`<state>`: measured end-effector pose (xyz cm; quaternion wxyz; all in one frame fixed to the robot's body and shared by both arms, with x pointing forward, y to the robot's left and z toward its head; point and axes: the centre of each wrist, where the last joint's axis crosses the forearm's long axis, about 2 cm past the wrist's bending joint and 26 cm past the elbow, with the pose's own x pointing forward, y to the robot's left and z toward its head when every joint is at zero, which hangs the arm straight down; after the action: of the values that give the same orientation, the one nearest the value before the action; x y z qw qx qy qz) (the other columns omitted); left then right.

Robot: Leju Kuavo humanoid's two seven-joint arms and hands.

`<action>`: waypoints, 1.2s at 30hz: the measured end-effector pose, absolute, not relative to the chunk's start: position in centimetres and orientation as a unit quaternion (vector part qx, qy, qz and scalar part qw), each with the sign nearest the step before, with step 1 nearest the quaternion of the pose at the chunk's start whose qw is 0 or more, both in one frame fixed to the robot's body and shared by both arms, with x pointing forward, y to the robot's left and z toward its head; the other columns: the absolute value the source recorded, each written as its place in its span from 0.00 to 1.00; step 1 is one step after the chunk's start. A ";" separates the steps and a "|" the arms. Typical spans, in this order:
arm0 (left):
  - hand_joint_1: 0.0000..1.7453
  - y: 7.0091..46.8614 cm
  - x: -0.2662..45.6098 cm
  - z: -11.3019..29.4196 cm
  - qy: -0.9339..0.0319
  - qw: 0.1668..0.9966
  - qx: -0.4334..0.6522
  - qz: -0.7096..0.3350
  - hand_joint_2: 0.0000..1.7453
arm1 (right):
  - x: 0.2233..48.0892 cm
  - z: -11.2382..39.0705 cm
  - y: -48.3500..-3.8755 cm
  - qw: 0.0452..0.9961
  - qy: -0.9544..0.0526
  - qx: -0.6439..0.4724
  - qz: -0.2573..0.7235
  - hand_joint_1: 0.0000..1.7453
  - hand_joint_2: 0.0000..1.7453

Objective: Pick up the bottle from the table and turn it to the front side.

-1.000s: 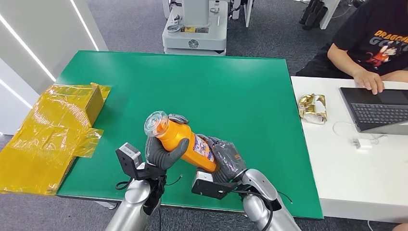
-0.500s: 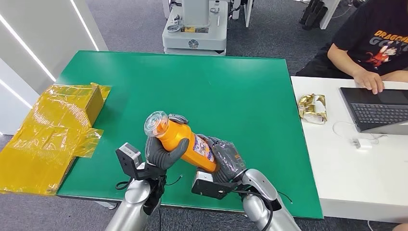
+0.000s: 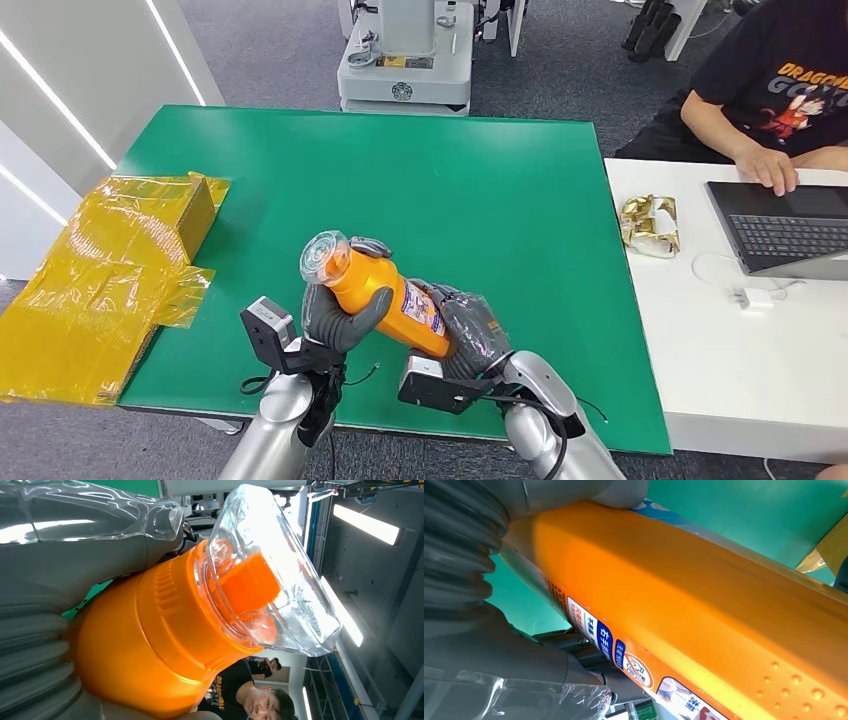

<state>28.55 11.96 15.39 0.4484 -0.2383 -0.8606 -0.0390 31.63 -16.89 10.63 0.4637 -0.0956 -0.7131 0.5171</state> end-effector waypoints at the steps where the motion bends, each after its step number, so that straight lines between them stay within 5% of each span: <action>1: 0.61 12.0 28.6 15.4 -0.861 0.448 -0.238 -0.039 1.00 | 31.6 10.6 -16.9 0.464 -0.713 -0.096 0.517 1.00 1.00; 36: 0.61 12.0 28.6 15.4 -0.861 0.448 -0.238 -0.039 1.00 | 31.6 10.6 -16.9 0.464 -0.713 -0.096 0.517 1.00 1.00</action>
<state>28.55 11.96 15.38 0.4484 -0.2383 -0.8606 -0.0390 31.63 -16.89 10.62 0.4637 -0.0956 -0.7130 0.5171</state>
